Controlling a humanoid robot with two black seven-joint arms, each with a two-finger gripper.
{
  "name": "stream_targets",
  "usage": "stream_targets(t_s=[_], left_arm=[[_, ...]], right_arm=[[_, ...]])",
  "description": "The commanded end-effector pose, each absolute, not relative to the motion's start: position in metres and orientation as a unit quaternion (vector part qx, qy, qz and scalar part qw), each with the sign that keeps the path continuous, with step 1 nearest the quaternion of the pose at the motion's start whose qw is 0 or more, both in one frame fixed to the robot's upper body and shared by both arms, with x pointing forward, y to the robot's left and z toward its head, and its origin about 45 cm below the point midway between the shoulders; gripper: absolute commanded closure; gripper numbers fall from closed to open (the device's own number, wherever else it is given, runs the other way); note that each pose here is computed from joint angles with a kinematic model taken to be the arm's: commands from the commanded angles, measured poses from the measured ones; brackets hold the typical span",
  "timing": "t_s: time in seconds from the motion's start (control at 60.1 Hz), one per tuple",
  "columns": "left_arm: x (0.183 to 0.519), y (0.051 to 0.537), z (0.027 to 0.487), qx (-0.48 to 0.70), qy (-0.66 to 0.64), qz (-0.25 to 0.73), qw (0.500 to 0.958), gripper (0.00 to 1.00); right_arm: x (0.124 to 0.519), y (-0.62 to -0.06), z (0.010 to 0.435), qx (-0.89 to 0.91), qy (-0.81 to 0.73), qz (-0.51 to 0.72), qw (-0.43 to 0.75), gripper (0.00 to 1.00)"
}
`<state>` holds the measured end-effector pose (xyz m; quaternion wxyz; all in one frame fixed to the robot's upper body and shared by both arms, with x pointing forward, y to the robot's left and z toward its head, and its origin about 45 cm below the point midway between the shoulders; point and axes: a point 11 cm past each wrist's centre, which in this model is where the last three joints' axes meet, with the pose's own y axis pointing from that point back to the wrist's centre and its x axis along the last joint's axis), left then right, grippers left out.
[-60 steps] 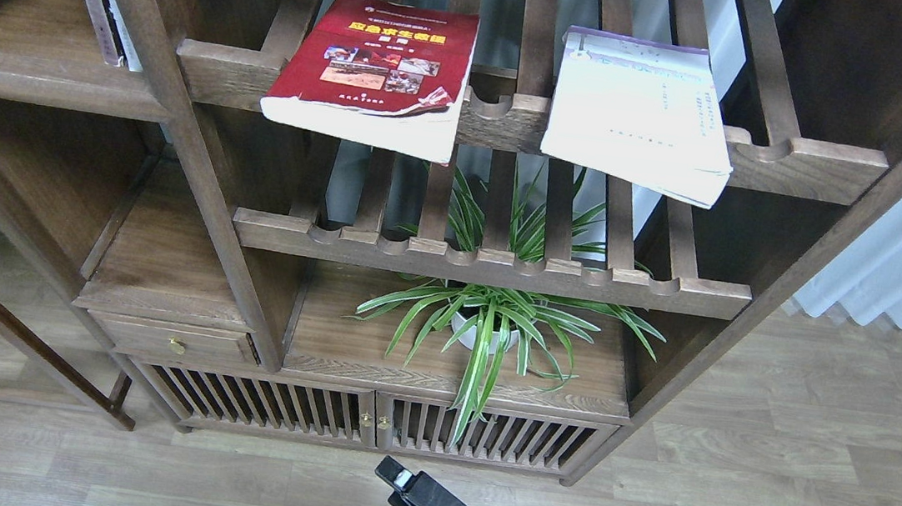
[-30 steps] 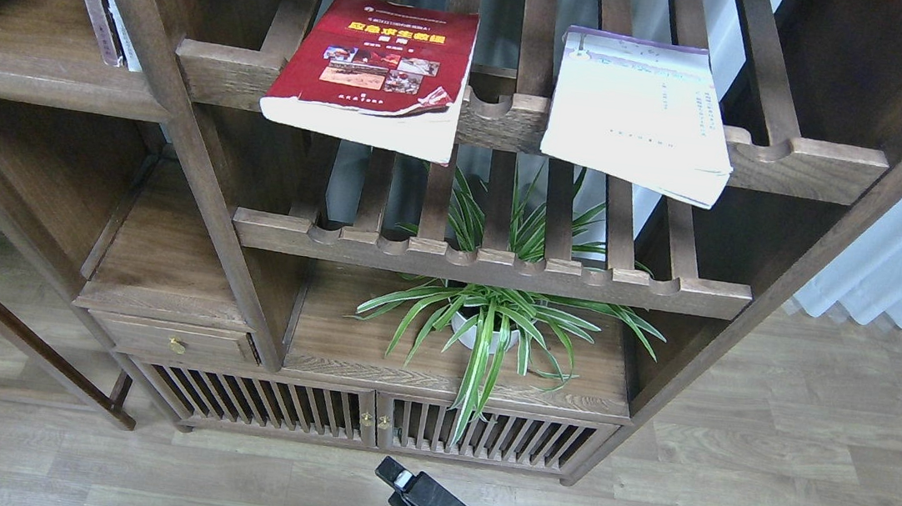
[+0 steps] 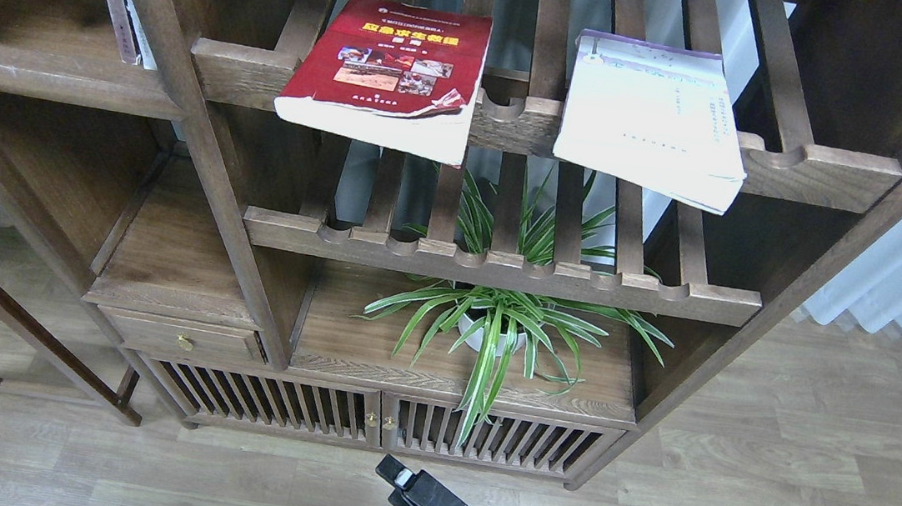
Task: Organize books on shelf
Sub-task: 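Release the book on the side shelf and withdraw the left arm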
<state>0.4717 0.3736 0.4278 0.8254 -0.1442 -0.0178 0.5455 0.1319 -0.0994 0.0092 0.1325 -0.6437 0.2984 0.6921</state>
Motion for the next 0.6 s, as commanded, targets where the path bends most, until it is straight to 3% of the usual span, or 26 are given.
stream_targets(t_s=[0.0,0.366,0.583], left_arm=[[0.468,0.38,0.43,-0.165,-0.009,0.545,0.822,0.33],[0.441,0.41,0.438,-0.266,0.009,0.542,0.797,0.3],[0.402,0.427,0.419,-0.285,0.011,0.544,0.789,0.24]], right_arm=[[0.132,-0.099,0.009,-0.644,0.299,0.692,0.133,0.03],[0.15,-0.113,0.014,-0.633,0.323,0.683,0.17,0.01],[0.153,-0.112,0.018,-0.627,0.321,0.686,0.183,0.01]])
